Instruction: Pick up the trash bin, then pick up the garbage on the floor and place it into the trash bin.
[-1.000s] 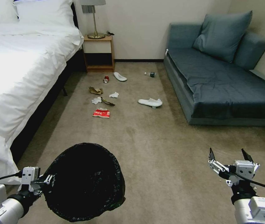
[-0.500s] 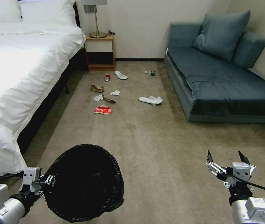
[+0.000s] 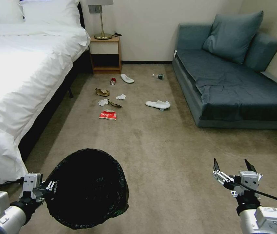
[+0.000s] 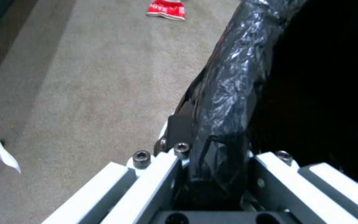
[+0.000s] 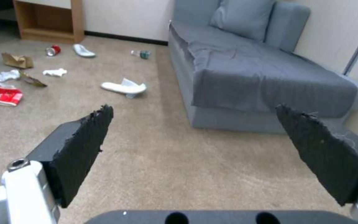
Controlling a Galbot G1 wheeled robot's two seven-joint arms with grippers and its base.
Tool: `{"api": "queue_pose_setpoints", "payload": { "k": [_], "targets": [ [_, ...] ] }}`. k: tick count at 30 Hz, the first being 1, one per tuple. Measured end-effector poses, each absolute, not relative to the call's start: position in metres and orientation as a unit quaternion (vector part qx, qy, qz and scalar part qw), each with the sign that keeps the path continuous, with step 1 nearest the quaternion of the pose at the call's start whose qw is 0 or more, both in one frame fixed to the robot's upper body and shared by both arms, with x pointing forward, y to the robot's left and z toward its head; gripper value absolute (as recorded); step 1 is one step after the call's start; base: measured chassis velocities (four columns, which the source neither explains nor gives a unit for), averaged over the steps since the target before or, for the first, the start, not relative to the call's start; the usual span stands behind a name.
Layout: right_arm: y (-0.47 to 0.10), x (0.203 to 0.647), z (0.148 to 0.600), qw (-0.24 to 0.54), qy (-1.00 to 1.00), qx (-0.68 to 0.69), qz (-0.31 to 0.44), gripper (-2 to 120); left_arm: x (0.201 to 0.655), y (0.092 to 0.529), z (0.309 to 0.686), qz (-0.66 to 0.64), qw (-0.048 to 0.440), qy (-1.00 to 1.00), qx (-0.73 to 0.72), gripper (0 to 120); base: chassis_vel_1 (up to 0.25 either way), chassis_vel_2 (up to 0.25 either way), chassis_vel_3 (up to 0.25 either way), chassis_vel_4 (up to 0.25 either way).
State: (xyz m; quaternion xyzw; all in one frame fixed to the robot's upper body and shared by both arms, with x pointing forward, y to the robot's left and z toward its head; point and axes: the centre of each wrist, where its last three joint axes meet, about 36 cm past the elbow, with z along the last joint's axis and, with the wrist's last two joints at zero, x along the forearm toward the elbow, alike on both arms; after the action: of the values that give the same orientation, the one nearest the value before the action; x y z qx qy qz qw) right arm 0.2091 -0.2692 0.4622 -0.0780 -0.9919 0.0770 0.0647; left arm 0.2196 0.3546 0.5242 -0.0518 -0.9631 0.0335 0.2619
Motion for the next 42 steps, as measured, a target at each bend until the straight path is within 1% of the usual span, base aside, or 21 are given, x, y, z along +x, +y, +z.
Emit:
{"api": "queue_pose_setpoints", "payload": {
  "k": [6,18,42],
  "targets": [
    [-0.2684,0.2091,0.4607,0.065,-0.992,-0.076,0.076,100,0.2185,0.3537,0.5263,0.035,0.259,-0.964,-0.049,2,-0.101,0.091,0.091,-0.098],
    [-0.2688,0.2108,0.4584,0.065,-0.992,-0.073,0.076,100,0.2199,0.3489,0.528,0.04,0.255,-0.965,-0.049,2,-0.179,0.184,0.178,-0.183],
    [-0.2685,0.2119,0.4548,0.068,-0.992,-0.072,0.073,100,0.2204,0.3503,0.5273,0.046,0.256,-0.964,-0.046,2,-0.163,0.166,0.173,-0.155]
  ]
}}
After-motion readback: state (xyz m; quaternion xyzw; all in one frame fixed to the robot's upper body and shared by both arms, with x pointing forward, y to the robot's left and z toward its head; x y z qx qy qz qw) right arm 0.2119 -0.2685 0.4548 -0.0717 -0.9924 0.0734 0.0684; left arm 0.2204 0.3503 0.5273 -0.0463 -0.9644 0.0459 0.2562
